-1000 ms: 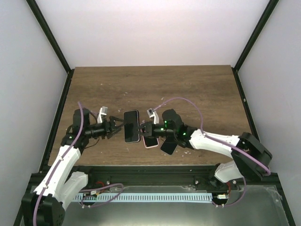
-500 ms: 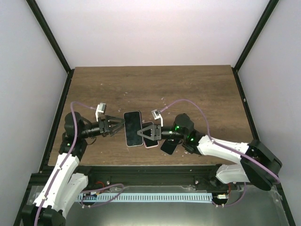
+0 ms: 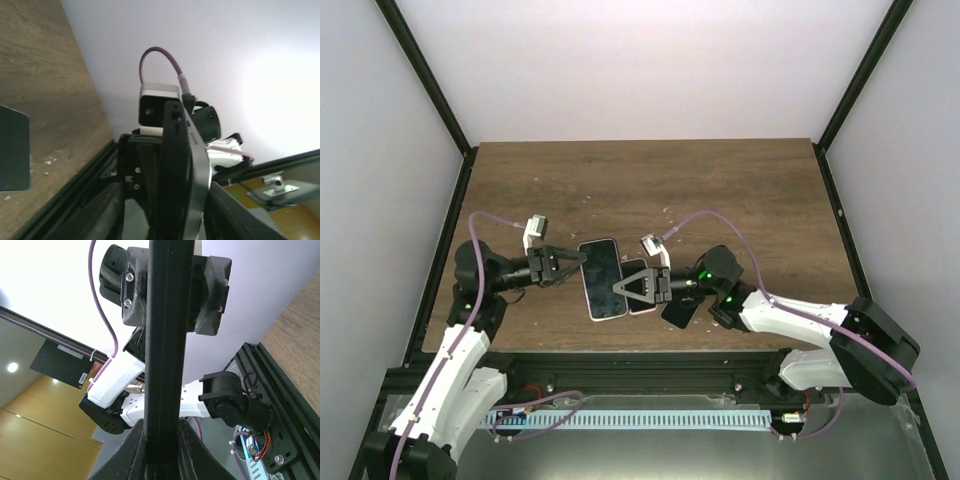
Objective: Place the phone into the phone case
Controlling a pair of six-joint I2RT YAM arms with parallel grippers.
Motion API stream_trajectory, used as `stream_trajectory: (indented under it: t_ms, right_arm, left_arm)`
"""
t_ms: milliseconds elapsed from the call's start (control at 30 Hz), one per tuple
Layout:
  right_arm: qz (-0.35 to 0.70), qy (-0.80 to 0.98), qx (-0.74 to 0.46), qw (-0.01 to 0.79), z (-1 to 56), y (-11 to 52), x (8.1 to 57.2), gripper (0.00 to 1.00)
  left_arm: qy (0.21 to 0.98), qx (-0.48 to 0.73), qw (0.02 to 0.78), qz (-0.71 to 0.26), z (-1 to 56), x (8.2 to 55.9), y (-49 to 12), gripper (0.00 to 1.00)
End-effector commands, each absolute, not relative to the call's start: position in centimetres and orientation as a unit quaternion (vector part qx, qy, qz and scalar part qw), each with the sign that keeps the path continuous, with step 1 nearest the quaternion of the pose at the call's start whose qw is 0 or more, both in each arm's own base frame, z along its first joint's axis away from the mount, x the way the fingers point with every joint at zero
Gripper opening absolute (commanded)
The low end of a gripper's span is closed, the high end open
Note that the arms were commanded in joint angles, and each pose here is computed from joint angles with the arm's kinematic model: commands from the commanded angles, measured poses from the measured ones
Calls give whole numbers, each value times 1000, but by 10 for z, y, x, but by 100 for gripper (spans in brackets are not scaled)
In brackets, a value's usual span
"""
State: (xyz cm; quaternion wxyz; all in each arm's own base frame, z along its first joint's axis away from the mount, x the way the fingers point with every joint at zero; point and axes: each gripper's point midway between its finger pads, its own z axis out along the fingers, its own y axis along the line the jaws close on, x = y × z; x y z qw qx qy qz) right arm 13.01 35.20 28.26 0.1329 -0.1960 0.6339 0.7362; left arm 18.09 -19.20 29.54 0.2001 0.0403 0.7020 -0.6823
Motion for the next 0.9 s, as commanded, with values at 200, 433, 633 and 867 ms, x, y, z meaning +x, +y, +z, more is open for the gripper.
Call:
stream_trajectory:
  t_ms: [200,433,633,867]
  right_arm:
    - [733,627,-217,149,289,359,125,15]
    - [721,644,-206,151,282,365,132,14]
    - [734,636,-171,166,289,361,139,8]
    - [727,646,-104,209,307,357,166,8]
  left_arm:
    - [696,48,194,-690,290,186,-199,6]
    - [712,32,192,-675,283,190,-199,0]
    - [718,17,174,-674,283,188,-198,31]
    - [723,7,142,-676,264,173,-197,64]
